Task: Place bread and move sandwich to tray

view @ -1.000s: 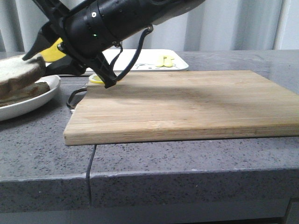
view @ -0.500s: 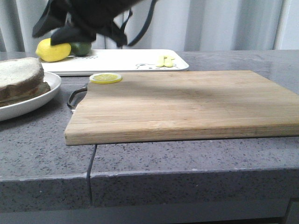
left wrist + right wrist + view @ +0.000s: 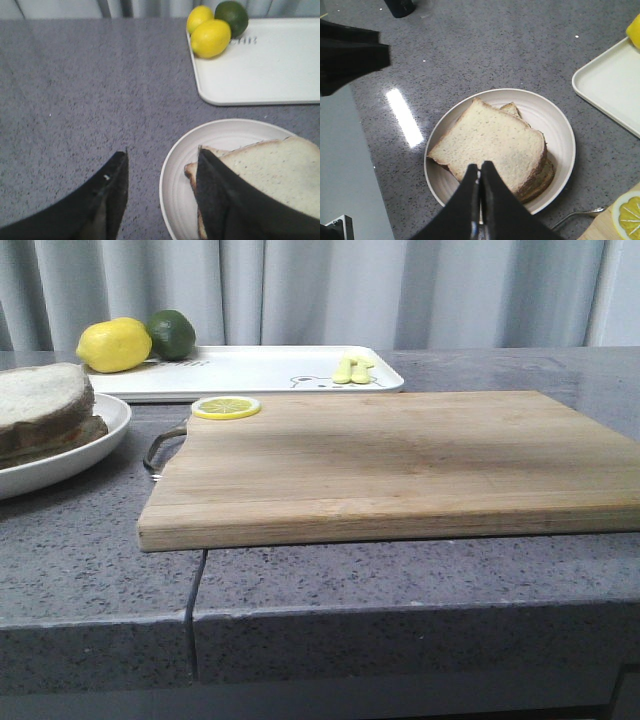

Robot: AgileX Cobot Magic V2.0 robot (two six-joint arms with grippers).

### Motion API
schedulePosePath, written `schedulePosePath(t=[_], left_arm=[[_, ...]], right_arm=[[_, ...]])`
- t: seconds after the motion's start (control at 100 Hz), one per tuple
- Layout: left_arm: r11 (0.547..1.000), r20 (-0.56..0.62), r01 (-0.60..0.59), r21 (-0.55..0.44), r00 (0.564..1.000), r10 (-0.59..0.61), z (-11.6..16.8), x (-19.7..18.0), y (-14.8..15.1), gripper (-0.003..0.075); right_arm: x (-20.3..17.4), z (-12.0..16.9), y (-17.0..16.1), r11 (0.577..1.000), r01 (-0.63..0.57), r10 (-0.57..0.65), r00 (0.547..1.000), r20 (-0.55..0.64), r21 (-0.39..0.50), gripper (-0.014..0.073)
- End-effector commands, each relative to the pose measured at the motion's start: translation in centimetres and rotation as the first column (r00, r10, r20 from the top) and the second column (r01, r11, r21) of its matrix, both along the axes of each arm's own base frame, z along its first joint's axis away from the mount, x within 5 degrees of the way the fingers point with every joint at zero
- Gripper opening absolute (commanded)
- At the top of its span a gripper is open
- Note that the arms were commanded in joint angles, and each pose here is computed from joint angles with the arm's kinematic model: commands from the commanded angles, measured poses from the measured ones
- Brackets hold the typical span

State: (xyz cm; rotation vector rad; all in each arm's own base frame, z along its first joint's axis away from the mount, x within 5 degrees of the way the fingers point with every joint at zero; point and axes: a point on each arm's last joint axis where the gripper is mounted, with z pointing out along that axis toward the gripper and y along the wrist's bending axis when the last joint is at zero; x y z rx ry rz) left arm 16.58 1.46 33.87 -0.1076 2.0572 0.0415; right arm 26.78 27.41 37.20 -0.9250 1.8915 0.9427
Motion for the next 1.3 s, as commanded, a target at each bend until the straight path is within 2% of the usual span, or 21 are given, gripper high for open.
schedulePosePath(t=[0.0,0.09,0.23,0.53,0.93,1.13,1.29], left_arm=[[0.998,-0.049,-0.045,-0.046,0.998,0.043,1.0,1.8,0.8,0.0306],[0.988,-0.183,-0.1,-0.122,0.98,0.076,0.3,3.3,1.6,0.0306],[0.977,-0.281,-0.123,-0.175,0.957,0.071,-0.8,5.5,2.1,0.0306],[0.973,-0.404,-0.118,-0.197,0.914,0.029,-4.0,9.0,2.6,0.0304],[0.96,-0.49,-0.144,-0.24,0.872,0.008,-6.8,10.8,2.7,0.0301],[0.955,-0.544,-0.158,-0.25,0.839,-0.004,-8.3,11.5,2.8,0.0206],[0.953,-0.575,-0.163,-0.255,0.818,-0.014,-8.9,11.6,2.7,0.0083]], right_arm=[[-1.7,3.8,-1.6,0.997,0.006,-0.013,0.996,0.09,0.075,-0.0062],[-2.6,4.6,-2.4,0.996,0.004,-0.013,0.994,0.106,0.088,-0.0062],[-3.6,5.4,-3.1,0.995,-0.001,-0.011,0.993,0.121,0.1,-0.0062],[-3.9,5.6,-3.2,0.995,-0.013,0.001,0.993,0.121,0.101,-0.0062],[-4.0,5.6,-3.2,0.995,-0.015,0.003,0.993,0.121,0.1,-0.0062],[-4.0,5.6,-3.2,0.995,-0.019,0.007,0.993,0.118,0.098,-0.0062],[-4.1,5.5,-3.2,0.995,-0.027,0.016,0.993,0.114,0.093,-0.0062]])
